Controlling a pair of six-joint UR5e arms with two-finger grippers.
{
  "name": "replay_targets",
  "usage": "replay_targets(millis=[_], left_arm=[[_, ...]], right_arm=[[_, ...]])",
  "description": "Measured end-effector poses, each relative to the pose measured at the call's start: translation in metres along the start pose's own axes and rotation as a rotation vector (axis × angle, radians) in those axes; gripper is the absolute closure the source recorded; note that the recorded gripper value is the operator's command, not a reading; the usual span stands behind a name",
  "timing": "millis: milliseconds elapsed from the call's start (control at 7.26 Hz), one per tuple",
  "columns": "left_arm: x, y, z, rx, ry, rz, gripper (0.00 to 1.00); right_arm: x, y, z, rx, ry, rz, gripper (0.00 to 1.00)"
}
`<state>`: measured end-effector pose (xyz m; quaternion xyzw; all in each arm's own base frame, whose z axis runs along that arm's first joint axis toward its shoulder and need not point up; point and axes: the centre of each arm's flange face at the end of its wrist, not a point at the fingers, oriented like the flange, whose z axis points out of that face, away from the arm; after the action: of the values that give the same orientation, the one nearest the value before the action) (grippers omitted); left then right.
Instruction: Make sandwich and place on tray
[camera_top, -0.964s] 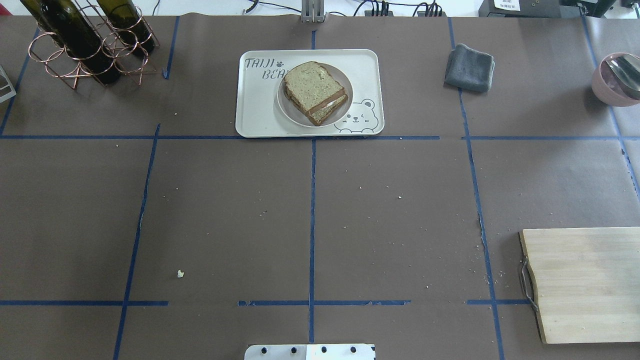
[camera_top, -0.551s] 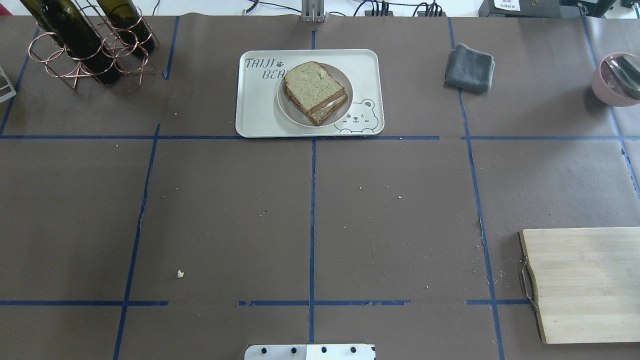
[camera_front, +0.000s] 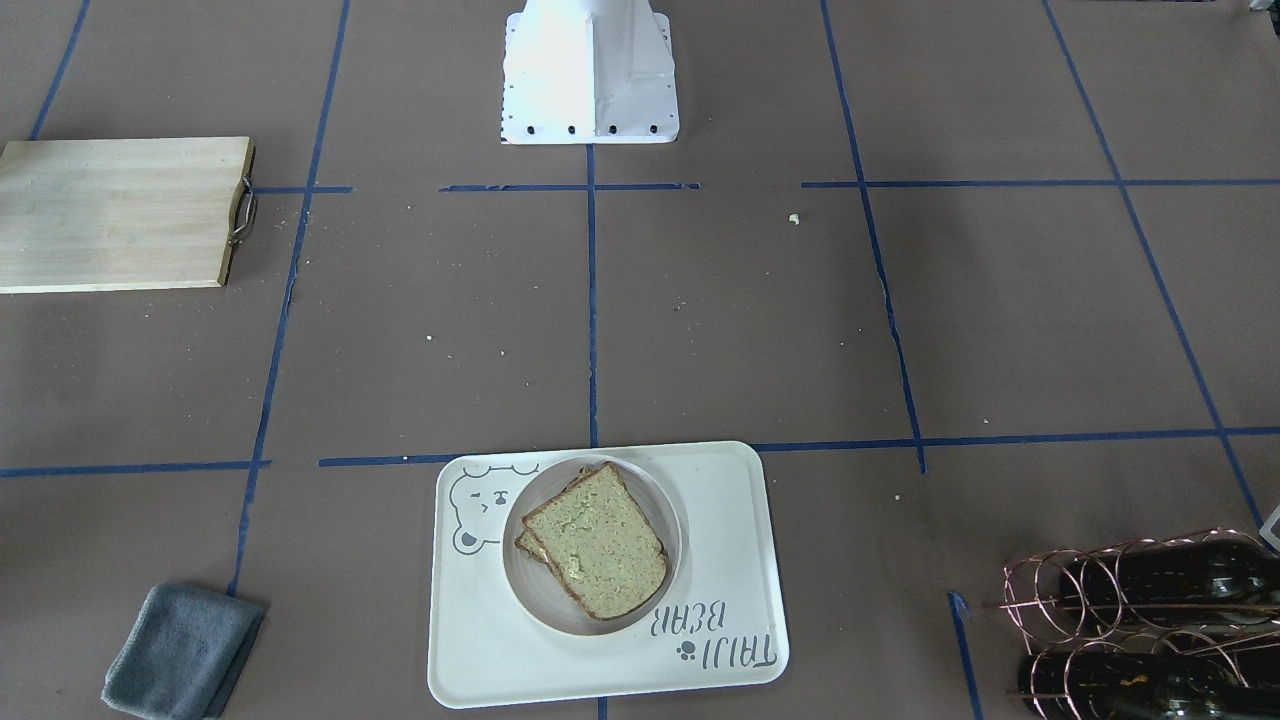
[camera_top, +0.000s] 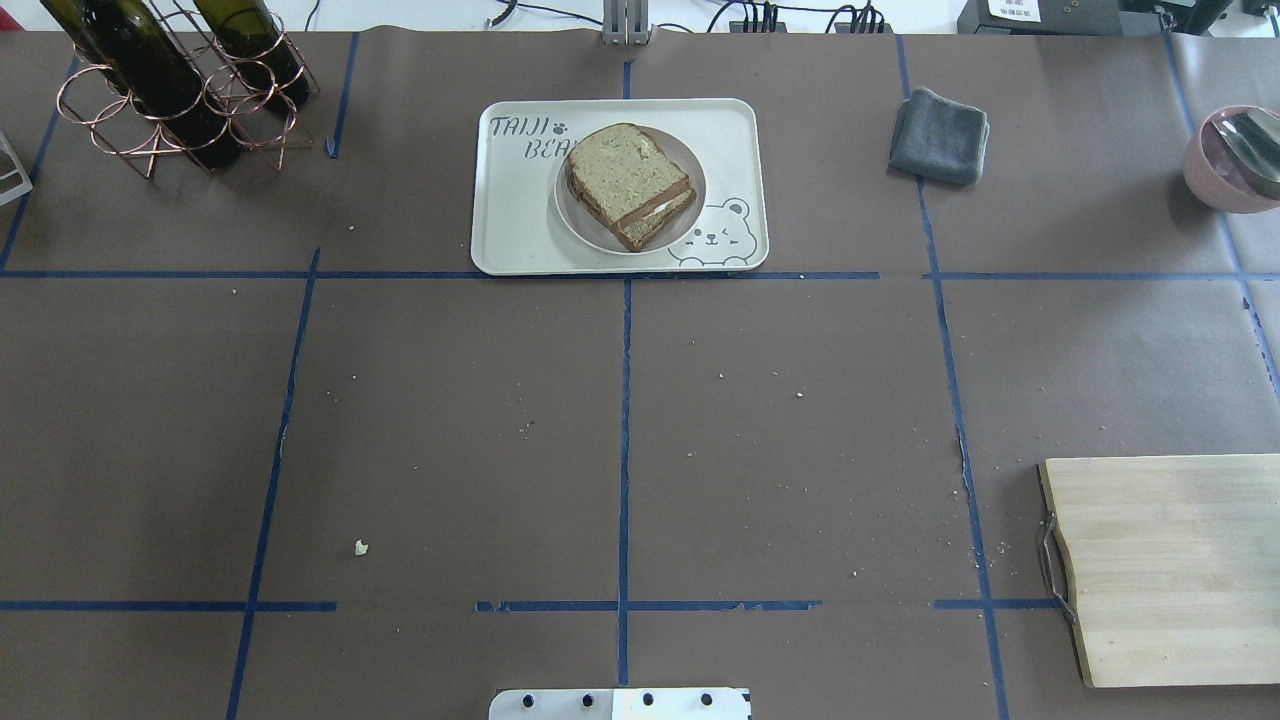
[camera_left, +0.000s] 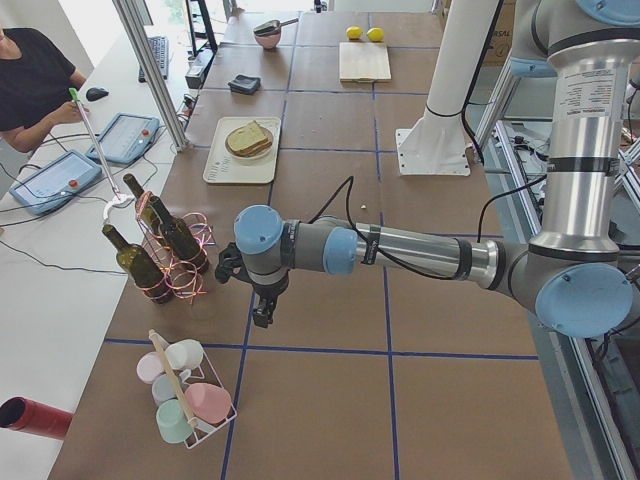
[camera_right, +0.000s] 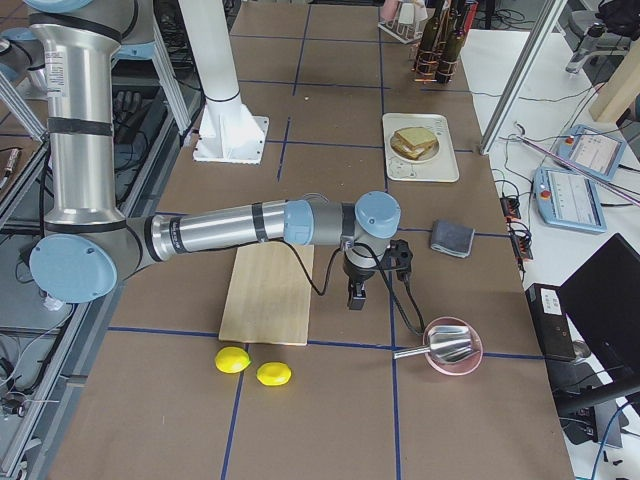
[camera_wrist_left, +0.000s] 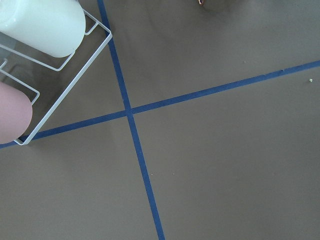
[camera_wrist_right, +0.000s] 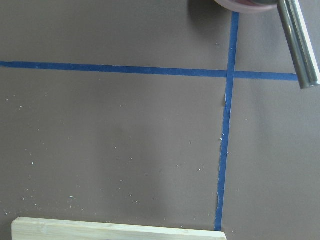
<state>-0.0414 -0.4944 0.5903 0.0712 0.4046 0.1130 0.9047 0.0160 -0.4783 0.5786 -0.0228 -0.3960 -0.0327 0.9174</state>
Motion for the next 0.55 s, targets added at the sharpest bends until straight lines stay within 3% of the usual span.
replay_targets(millis=[551], left_arm=[[-0.0040, 0.0080, 0.0065, -0.018, -0.013, -0.010, 0.00]], right_arm=[[-0.0031, -0.0024, -0.0028, 0.006, -0.001, 0.005, 0.00]])
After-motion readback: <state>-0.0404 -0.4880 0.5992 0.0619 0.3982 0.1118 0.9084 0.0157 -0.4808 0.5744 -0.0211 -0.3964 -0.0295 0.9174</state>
